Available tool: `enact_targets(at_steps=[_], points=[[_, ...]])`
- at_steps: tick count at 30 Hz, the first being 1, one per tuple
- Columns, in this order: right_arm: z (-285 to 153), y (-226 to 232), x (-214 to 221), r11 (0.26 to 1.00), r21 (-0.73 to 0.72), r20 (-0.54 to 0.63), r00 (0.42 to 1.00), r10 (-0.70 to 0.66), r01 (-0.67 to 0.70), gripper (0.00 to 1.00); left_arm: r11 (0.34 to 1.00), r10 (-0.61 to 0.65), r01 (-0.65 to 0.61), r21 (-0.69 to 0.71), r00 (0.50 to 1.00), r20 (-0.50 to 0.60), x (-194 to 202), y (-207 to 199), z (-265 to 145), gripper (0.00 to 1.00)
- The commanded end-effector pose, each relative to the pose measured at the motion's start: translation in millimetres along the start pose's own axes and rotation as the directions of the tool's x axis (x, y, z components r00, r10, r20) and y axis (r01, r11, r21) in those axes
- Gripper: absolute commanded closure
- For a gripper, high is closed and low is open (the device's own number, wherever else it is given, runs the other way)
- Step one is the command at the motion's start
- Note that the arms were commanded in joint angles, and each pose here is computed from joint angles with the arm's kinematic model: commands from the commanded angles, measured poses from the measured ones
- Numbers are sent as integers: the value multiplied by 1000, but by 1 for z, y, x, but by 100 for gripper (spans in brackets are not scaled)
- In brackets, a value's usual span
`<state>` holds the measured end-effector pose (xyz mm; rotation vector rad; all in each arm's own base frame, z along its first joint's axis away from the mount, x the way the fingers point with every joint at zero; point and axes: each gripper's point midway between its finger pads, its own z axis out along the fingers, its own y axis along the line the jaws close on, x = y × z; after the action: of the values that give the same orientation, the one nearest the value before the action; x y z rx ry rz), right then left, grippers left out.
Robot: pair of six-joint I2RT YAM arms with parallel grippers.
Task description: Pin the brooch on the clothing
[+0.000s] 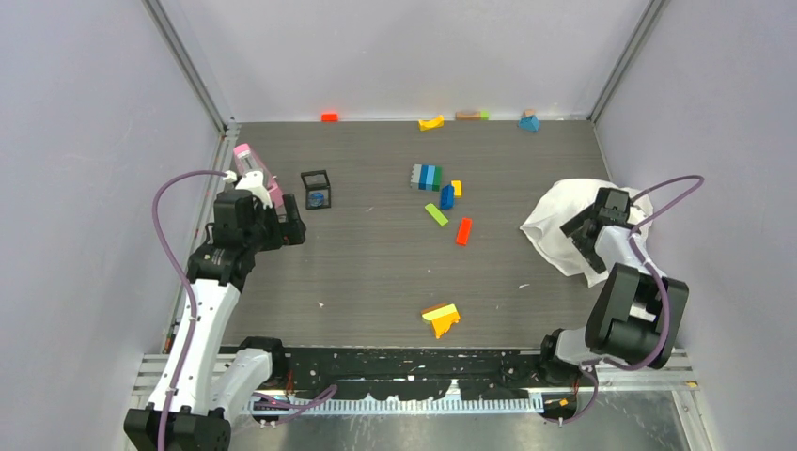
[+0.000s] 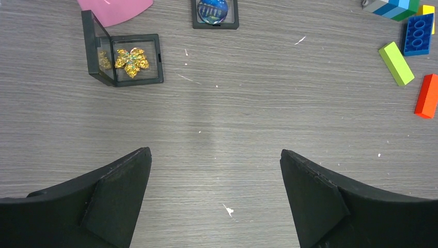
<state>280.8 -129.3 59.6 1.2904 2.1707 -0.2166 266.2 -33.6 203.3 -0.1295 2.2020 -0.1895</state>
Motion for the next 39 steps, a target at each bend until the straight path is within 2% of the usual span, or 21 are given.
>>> enact_targets(at_steps=[1,3,5,6,7,8,10,13,15,18,22,24,26,27,28,29,32,33,36,37,39], points=[[10,32,-20,994,-105,25,1000,-8,10,6,999,24,-24,29,999,22,-8,-5,-1,0],[17,28,-17,997,-78,14,1000,-10,11,10,999,24,-25,34,999,23,-8,-6,-1,0],[22,24,-15,999,-47,3,1000,-12,13,31,999,26,-27,39,999,25,-7,-7,-2,0],[23,23,-14,999,-42,-1,1000,-14,14,51,999,26,-27,41,999,29,-8,-7,-3,0],[23,24,-12,999,-48,-7,1000,-13,12,62,999,27,-28,42,999,31,-7,-7,-3,0],[22,25,-11,998,-55,-11,1000,-12,11,78,999,27,-29,45,999,33,-7,-8,-4,0],[15,28,-14,997,-76,-7,1000,-7,6,96,998,29,-31,50,999,39,-8,-9,-5,0],[-17,41,-22,987,-163,-9,1000,-9,7,99,998,34,-36,56,998,49,-9,-9,-6,0],[-55,60,-35,965,-263,26,1000,-5,12,99,997,35,-38,60,998,53,-8,-10,-7,0],[-130,95,-62,907,-415,151,988,-5,68,99,997,37,-40,70,998,55,-6,-11,-7,0],[-214,134,-53,806,-564,239,970,-46,177,99,994,42,-48,99,997,63,-6,-16,-9,0],[-246,154,-29,732,-644,240,967,-81,221,99,991,42,-51,122,996,74,-8,-20,-12,0],[-282,180,10,613,-744,231,963,-141,268,99,985,45,-58,165,996,82,-8,-28,-13,2],[-284,187,24,592,-756,224,960,-167,279,99,981,47,-61,186,996,80,-7,-31,-13,2],[-301,199,48,531,-792,231,953,-197,302,99,976,49,-63,206,996,74,-6,-35,-13,3],[-300,207,69,519,-792,227,944,-238,322,99,973,50,-63,223,997,65,-4,-37,-13,3],[-326,232,144,421,-812,271,900,-342,404,99,964,49,-61,260,997,54,-2,-44,-12,2],[-325,243,165,417,-801,280,884,-375,430,99,960,50,-63,274,997,53,-3,-47,-13,1],[-374,253,236,254,-848,314,827,-466,465,99,947,57,-71,313,997,55,-3,-55,-16,0],[-387,259,245,219,-851,335,814,-475,478,99,945,54,-70,321,997,59,-4,-57,-18,0],[-414,257,264,145,-861,363,790,-495,487,78,937,35,-54,344,998,59,-4,-62,-23,0]])
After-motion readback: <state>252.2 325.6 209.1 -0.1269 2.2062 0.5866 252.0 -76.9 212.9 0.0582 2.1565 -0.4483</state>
